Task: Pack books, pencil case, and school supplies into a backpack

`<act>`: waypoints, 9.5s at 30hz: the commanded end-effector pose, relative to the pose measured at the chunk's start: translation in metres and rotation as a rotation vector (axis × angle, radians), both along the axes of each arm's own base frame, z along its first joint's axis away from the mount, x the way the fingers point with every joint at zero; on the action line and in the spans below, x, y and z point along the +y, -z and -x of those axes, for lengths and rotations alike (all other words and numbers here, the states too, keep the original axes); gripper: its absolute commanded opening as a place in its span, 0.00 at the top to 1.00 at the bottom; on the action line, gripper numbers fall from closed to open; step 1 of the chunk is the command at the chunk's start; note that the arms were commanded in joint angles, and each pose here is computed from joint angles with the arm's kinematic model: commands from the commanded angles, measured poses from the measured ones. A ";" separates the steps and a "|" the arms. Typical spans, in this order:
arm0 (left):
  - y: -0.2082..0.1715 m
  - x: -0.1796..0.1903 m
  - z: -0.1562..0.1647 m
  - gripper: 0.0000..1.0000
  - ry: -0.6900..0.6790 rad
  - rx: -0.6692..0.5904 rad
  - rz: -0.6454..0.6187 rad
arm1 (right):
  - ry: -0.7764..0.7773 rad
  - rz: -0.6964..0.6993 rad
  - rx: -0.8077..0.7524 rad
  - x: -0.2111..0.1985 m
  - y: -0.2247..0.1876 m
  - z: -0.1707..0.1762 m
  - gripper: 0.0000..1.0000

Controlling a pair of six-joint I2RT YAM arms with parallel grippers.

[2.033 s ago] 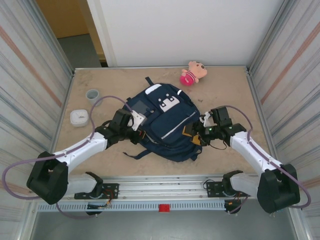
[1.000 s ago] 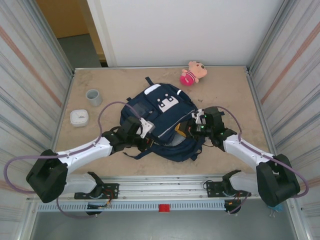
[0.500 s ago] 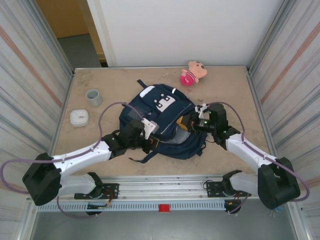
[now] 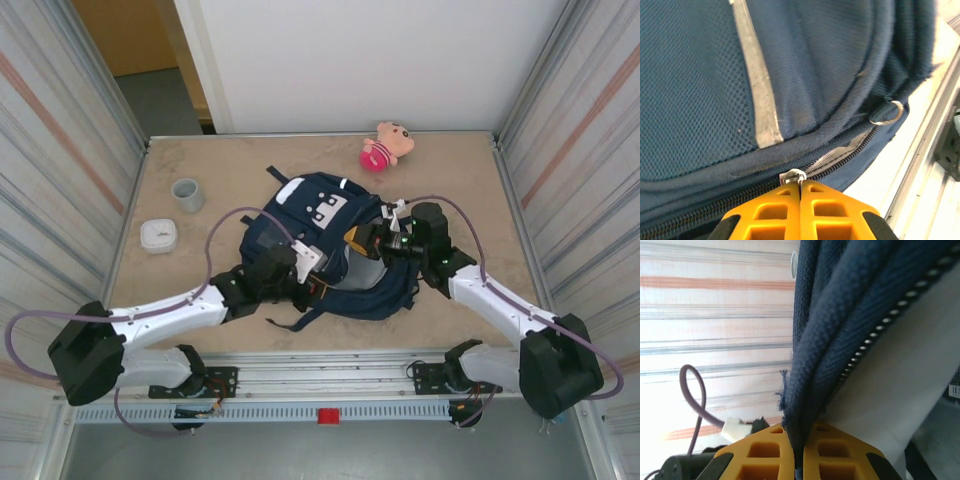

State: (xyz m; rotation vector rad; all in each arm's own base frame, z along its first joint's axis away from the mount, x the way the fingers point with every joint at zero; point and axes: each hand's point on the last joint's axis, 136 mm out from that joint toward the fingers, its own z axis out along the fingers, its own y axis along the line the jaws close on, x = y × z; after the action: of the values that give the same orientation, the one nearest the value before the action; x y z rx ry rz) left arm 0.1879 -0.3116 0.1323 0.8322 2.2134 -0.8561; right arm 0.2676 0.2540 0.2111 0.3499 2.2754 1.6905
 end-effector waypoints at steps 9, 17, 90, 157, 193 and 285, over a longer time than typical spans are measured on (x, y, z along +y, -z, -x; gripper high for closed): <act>-0.056 0.002 -0.006 0.47 0.103 -0.339 -0.074 | -0.181 0.189 -0.038 -0.021 0.020 0.015 0.94; -0.004 0.048 -0.011 0.30 0.480 -0.638 -0.582 | -0.318 0.159 -0.020 -0.039 0.029 0.019 0.94; -0.017 0.038 -0.031 1.00 0.232 -0.243 -0.217 | 0.119 0.965 -0.459 -0.023 0.035 0.032 0.91; 0.013 0.166 -0.022 0.44 -0.934 0.505 0.380 | -0.592 0.528 -0.339 0.137 0.055 0.112 1.00; 0.019 0.180 -0.053 0.77 -0.976 0.477 0.481 | -0.690 0.570 -0.272 0.078 0.050 0.126 1.00; -0.079 0.167 -0.031 0.32 -0.450 -0.191 0.170 | -0.613 0.431 -0.297 0.057 0.028 0.105 1.00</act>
State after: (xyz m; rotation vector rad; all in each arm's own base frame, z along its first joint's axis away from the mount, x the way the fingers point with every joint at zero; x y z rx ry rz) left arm 0.2299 -0.1291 0.1938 -0.0924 2.0904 -0.8043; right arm 0.1686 0.3040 0.1705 -0.6526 2.6273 1.2034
